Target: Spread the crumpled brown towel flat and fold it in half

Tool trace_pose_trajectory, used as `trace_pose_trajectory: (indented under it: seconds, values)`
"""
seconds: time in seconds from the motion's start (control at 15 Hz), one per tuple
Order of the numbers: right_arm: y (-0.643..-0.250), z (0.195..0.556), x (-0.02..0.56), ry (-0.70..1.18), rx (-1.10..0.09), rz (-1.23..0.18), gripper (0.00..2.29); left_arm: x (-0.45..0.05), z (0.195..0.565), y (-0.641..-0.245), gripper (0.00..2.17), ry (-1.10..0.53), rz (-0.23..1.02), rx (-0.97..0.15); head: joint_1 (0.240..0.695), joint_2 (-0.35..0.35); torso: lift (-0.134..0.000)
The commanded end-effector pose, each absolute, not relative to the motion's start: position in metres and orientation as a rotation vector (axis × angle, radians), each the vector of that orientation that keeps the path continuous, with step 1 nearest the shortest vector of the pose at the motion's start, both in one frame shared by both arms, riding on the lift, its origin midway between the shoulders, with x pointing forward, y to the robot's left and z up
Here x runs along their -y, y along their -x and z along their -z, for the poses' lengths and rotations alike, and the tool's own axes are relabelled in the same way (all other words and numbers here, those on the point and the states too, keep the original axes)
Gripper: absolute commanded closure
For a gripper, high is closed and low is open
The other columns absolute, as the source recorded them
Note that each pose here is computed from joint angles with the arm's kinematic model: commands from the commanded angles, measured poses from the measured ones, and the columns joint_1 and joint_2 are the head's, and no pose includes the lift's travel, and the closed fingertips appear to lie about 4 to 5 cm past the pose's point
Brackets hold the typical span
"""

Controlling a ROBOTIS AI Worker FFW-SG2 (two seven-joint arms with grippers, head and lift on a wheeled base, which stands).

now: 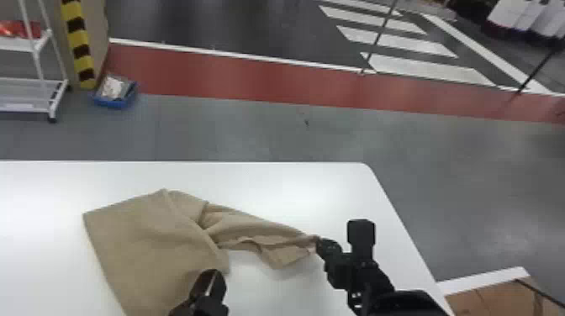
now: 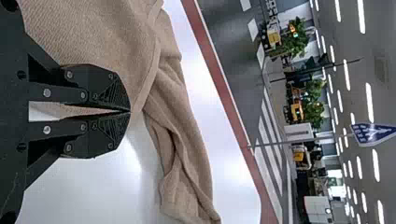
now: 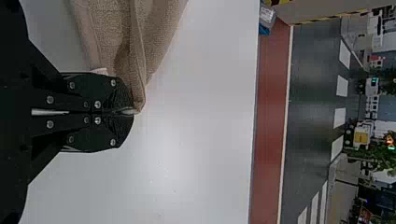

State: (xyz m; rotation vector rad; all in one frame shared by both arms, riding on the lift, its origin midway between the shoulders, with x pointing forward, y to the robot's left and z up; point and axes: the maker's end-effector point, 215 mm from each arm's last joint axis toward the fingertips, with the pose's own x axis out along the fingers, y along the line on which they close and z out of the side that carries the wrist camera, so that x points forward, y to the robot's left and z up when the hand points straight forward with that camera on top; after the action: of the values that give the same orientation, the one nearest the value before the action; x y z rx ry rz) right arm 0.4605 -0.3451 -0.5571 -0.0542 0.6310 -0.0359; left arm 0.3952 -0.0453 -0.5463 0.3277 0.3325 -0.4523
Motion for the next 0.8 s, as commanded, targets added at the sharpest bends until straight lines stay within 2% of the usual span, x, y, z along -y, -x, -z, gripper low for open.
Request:
trace_pose_trajectory:
  seconds: [0.0, 0.07, 0.2, 0.4, 0.73]
  values:
    - [-0.451, 0.567, 0.358, 0.040, -0.636, 0.052, 1.26, 0.063, 0.558, -0.389, 0.59, -0.346, 0.469, -0.340, 0.695, -0.350, 0.000]
    - [-0.448, 0.570, 0.367, 0.038, -0.631, 0.061, 1.26, 0.067, 0.554, -0.393, 0.59, -0.339, 0.465, -0.327, 0.695, -0.350, 0.000]
    - [-0.444, 0.574, 0.377, 0.036, -0.619, 0.072, 1.26, 0.070, 0.553, -0.400, 0.44, -0.346, 0.464, -0.321, 0.695, -0.350, 0.000]
    - [-0.443, 0.577, 0.383, 0.028, -0.607, 0.076, 1.26, 0.073, 0.552, -0.408, 0.44, -0.348, 0.460, -0.315, 0.695, -0.350, 0.000]
    - [-0.452, 0.577, 0.371, 0.000, -0.601, 0.060, 1.26, 0.090, 0.554, -0.398, 0.45, -0.304, 0.496, -0.340, 0.695, -0.350, 0.000]
